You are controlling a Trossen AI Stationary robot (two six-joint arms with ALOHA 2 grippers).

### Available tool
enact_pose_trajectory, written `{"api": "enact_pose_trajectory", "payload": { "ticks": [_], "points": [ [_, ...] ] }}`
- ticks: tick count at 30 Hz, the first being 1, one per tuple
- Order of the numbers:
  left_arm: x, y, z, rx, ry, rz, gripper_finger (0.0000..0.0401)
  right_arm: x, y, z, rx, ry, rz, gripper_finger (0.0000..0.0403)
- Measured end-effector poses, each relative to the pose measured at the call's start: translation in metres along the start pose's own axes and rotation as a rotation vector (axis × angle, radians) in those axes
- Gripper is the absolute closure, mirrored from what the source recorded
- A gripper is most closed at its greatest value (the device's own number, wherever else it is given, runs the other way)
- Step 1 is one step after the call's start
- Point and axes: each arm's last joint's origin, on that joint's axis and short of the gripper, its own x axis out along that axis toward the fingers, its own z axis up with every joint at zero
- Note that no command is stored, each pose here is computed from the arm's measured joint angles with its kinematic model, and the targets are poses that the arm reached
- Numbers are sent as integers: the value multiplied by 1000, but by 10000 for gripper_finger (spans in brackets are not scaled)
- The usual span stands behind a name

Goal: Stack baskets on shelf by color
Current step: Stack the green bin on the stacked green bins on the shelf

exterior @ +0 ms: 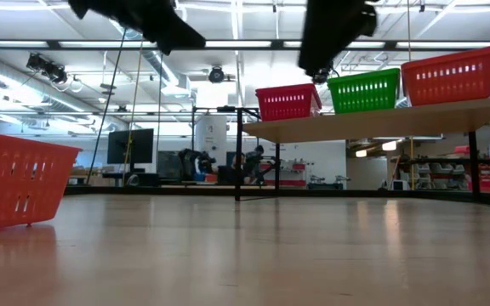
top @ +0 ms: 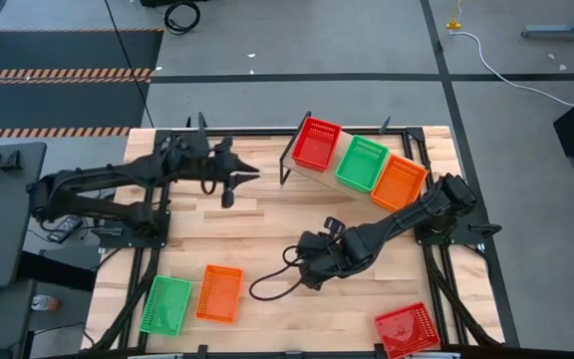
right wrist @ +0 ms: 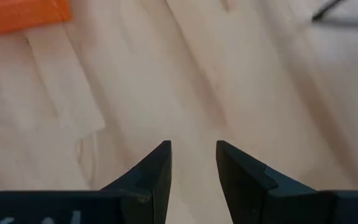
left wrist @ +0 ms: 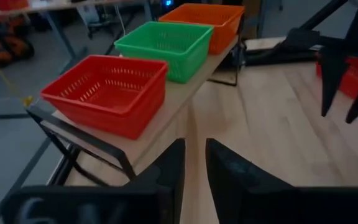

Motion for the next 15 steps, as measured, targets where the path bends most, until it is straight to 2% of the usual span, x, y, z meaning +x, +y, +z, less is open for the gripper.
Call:
{"api": "enact_pose_trajectory", "payload": {
  "ticks": [4,10,15],
  "points": [
    [1,-8,-22,1,-63,-3,331,-4,3,-13,109,139,40,270],
    [6,-18,-47,10,-87,-22,333,-15,17,-35,362,360,104,270],
    [8,-32,-55,3,-79,-139,326,-29,36,-57,569,492,136,270]
  ]
}}
